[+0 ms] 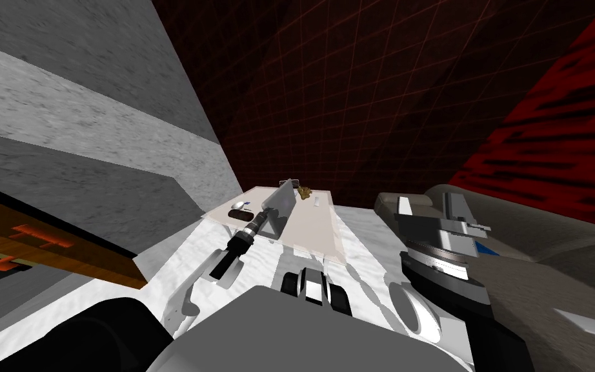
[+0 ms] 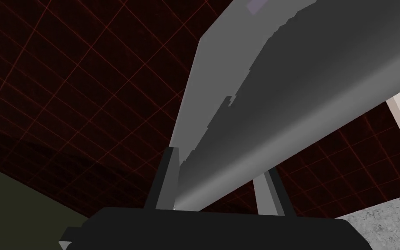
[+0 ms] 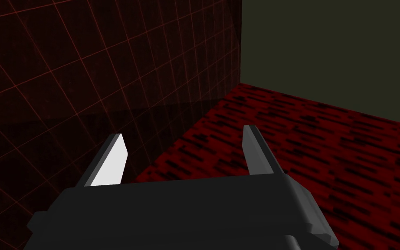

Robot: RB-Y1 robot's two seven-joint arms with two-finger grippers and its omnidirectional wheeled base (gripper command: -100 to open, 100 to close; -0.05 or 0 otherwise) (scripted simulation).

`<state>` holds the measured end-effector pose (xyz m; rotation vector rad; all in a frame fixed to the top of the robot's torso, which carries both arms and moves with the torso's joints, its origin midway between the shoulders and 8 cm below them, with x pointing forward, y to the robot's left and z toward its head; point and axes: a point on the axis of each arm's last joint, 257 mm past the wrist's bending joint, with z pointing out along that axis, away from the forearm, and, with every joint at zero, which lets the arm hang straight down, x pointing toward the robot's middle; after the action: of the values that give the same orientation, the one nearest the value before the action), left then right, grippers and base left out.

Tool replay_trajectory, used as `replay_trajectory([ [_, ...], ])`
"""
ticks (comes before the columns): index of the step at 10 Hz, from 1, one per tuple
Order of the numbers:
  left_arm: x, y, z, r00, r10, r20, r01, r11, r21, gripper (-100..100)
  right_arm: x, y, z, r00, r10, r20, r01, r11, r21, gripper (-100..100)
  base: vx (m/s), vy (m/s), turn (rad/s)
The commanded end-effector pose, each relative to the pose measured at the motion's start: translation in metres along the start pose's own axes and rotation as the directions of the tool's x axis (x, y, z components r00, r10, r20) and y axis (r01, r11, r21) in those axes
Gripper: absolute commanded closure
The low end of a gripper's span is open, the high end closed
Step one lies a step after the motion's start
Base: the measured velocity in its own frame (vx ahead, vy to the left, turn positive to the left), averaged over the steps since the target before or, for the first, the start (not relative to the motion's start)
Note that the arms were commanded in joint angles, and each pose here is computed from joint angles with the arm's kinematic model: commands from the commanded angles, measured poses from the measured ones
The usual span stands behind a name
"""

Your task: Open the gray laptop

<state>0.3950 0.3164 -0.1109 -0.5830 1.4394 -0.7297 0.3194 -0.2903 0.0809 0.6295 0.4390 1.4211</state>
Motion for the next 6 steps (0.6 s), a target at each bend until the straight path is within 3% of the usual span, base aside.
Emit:
replay_trajectory([
  [1,0.0082,0.0030,0.0013,0.9909,-0.135,-0.001,0.135,0.9908,-0.011,100,0.0000,0.0000,0.0000,1.000,0.000,0.000,0.000,1.000,0.000,0,0.018,0.140,-0.005],
  [3,0.0105,0.0037,0.0030,0.9774,-0.211,0.002,0.211,0.9773,-0.014,100,0.0000,0.0000,0.0000,1.000,0.000,0.000,0.000,1.000,0.000,0,-0.008,0.131,-0.008],
  [6,0.0143,0.0044,0.0056,0.9462,-0.324,0.008,0.324,0.9460,-0.017,100,0.0000,0.0000,0.0000,1.000,0.000,0.000,0.000,1.000,0.000,0,0.002,0.114,-0.003],
])
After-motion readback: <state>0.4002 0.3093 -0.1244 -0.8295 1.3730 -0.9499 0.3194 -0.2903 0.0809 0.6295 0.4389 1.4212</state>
